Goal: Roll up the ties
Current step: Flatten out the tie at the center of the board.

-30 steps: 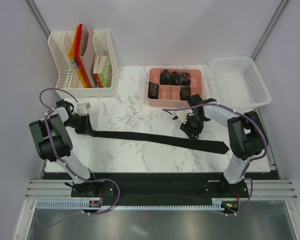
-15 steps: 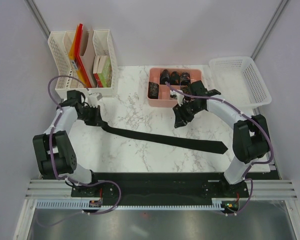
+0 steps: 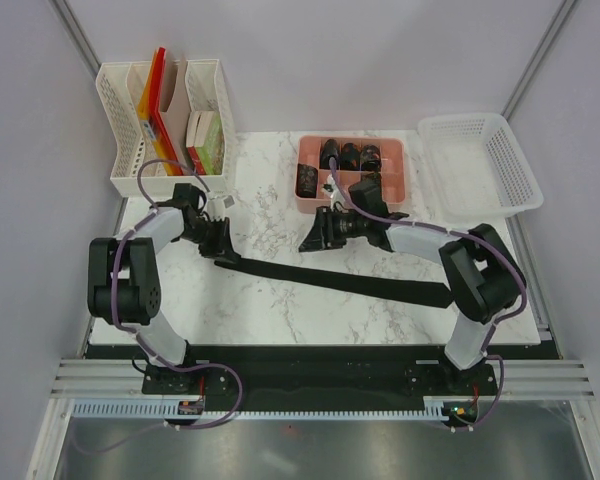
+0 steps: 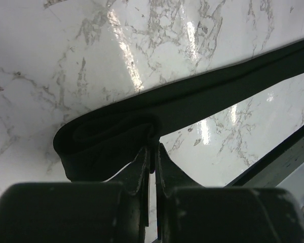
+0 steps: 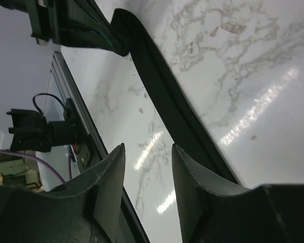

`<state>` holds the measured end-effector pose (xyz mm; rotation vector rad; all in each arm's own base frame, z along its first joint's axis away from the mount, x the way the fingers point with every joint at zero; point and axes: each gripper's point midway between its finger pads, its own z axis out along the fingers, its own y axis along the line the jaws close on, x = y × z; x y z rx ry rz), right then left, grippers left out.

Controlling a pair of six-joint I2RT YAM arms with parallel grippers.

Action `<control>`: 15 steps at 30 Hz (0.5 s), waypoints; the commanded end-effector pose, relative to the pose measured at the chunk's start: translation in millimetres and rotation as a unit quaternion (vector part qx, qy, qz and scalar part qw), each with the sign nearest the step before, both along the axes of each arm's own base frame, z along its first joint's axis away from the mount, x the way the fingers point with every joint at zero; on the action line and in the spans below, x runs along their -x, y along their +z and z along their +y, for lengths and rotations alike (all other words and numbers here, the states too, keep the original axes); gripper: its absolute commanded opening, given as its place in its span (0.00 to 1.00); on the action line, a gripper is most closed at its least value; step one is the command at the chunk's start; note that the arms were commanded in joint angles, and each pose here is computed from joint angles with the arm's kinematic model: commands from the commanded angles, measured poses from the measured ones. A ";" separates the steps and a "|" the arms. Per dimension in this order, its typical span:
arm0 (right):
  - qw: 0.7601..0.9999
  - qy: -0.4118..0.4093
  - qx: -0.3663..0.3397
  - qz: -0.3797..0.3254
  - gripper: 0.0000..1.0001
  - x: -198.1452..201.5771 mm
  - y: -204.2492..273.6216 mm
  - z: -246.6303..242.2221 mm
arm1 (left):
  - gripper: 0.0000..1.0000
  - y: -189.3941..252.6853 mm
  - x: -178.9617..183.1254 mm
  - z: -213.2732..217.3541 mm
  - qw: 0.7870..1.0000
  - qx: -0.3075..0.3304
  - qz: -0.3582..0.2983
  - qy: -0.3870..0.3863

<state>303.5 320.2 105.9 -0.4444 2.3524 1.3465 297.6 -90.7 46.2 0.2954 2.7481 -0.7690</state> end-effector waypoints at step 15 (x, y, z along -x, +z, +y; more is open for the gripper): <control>0.997 -0.031 -0.037 -0.053 0.38 -55.2 -46.2 133.9 | 0.03 -5.9 6.8 6.0 0.999 -0.040 0.020 0.020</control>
